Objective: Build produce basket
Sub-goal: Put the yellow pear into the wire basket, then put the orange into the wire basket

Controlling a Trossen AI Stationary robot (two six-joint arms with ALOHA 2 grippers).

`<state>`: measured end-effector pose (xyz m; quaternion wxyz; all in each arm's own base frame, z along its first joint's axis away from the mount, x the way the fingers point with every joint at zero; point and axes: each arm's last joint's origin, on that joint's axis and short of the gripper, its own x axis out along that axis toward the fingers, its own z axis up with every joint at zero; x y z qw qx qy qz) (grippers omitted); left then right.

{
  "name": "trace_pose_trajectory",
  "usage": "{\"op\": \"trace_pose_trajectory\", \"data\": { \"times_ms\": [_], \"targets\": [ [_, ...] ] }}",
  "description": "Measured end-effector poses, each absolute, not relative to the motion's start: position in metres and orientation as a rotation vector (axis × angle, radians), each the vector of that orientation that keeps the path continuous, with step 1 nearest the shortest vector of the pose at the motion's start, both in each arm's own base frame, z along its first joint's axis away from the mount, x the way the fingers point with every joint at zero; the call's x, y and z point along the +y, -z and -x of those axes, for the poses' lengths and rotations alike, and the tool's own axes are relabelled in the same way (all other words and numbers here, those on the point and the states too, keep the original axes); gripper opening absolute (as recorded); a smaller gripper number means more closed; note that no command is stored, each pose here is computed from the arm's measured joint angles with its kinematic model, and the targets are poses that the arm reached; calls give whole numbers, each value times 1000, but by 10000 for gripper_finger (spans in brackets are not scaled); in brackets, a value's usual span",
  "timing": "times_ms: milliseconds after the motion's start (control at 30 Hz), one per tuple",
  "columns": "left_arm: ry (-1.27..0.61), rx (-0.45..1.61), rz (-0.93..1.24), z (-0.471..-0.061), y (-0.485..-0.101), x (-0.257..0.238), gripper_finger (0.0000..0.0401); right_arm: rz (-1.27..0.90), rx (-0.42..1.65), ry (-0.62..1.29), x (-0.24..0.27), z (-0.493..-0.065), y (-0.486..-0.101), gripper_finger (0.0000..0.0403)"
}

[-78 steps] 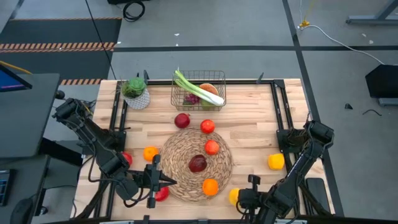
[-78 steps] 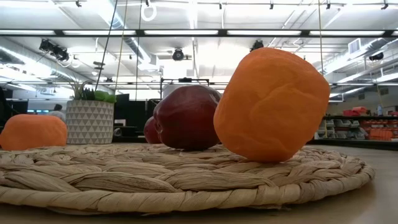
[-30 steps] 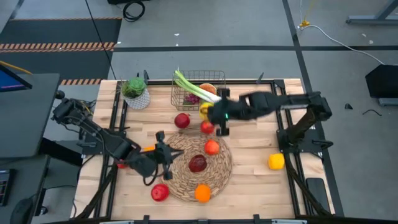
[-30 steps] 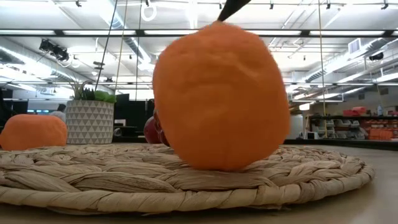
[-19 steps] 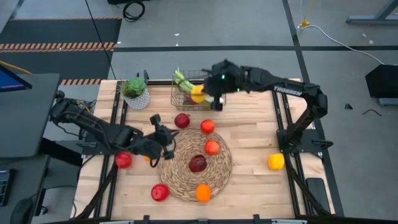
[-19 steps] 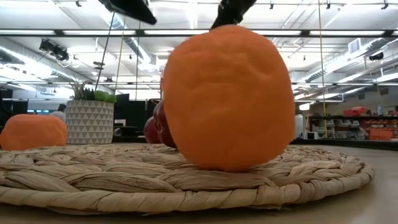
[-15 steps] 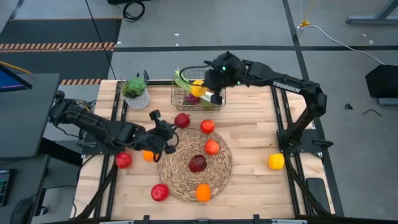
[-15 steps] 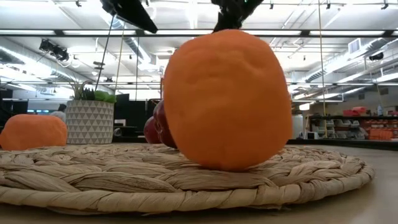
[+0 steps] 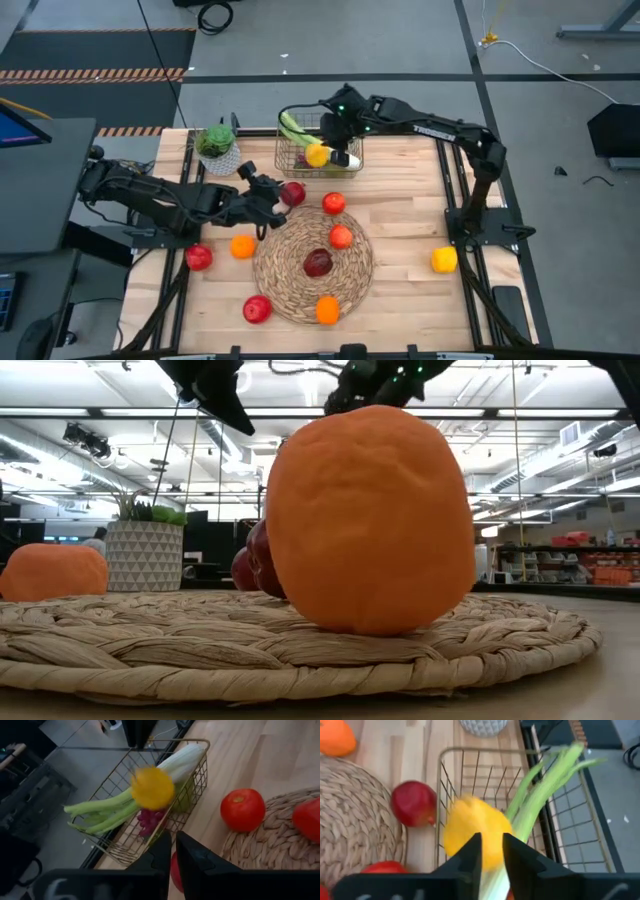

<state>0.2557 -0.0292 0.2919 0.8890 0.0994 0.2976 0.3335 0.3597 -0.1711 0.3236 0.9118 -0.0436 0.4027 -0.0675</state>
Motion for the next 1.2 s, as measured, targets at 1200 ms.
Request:
{"op": "trace_pose_trajectory", "data": {
  "times_ms": [1200],
  "targets": [
    [-522, 732, -82, -273, -261, -52, 41, -107, 1197, -167, -10, -340, -269, 208]
  ]
}}
